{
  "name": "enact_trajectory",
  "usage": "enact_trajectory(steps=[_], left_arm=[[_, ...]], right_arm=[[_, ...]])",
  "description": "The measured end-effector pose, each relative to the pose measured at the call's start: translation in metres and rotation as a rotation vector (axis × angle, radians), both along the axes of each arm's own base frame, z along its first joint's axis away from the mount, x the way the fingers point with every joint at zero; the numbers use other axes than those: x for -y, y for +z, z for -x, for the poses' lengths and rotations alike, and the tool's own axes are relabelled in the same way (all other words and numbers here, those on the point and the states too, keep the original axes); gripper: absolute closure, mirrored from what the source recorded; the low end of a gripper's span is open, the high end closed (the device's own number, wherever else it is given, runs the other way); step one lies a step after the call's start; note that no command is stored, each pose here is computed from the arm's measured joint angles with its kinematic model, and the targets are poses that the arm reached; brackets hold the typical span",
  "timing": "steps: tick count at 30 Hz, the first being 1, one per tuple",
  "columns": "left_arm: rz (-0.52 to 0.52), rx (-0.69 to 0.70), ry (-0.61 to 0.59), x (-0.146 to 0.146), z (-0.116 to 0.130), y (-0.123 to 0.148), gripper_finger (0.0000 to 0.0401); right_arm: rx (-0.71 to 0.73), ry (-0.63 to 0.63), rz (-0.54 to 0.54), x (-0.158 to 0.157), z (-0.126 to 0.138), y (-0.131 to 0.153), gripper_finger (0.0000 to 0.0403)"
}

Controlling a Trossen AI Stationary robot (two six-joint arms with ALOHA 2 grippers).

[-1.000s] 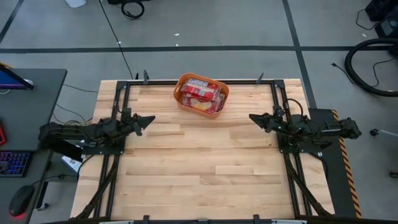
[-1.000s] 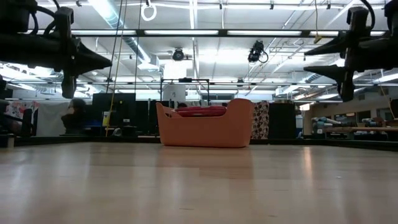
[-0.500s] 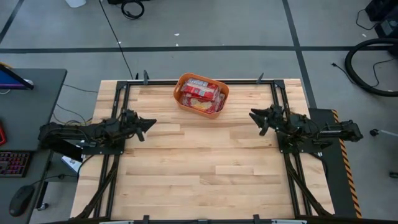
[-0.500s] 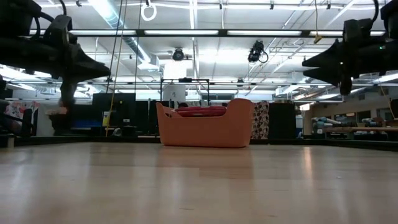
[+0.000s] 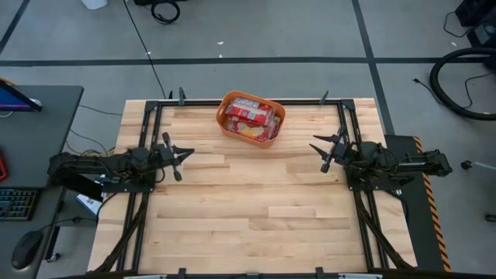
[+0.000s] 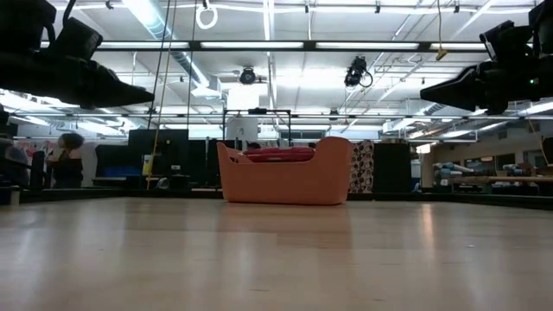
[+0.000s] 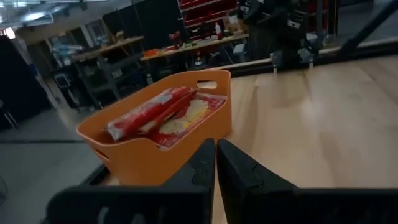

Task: Sort popcorn bags into baskets
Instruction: Return to Home Position

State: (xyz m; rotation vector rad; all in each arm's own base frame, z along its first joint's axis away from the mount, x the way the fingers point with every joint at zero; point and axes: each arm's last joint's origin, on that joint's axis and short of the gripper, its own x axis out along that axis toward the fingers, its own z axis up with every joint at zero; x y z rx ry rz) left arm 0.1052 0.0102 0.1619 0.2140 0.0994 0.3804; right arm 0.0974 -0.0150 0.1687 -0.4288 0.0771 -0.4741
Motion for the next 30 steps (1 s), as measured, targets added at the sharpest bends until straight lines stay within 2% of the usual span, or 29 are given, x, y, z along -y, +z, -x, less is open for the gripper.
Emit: enact_trajectory(steps=[30], left_arm=[[-0.015, 0.004, -0.001, 0.0000, -0.0001, 0.0008, 0.0378]], right_arm=[[0.000, 0.000, 0.001, 0.0000, 0.0000, 0.0000, 0.0243]])
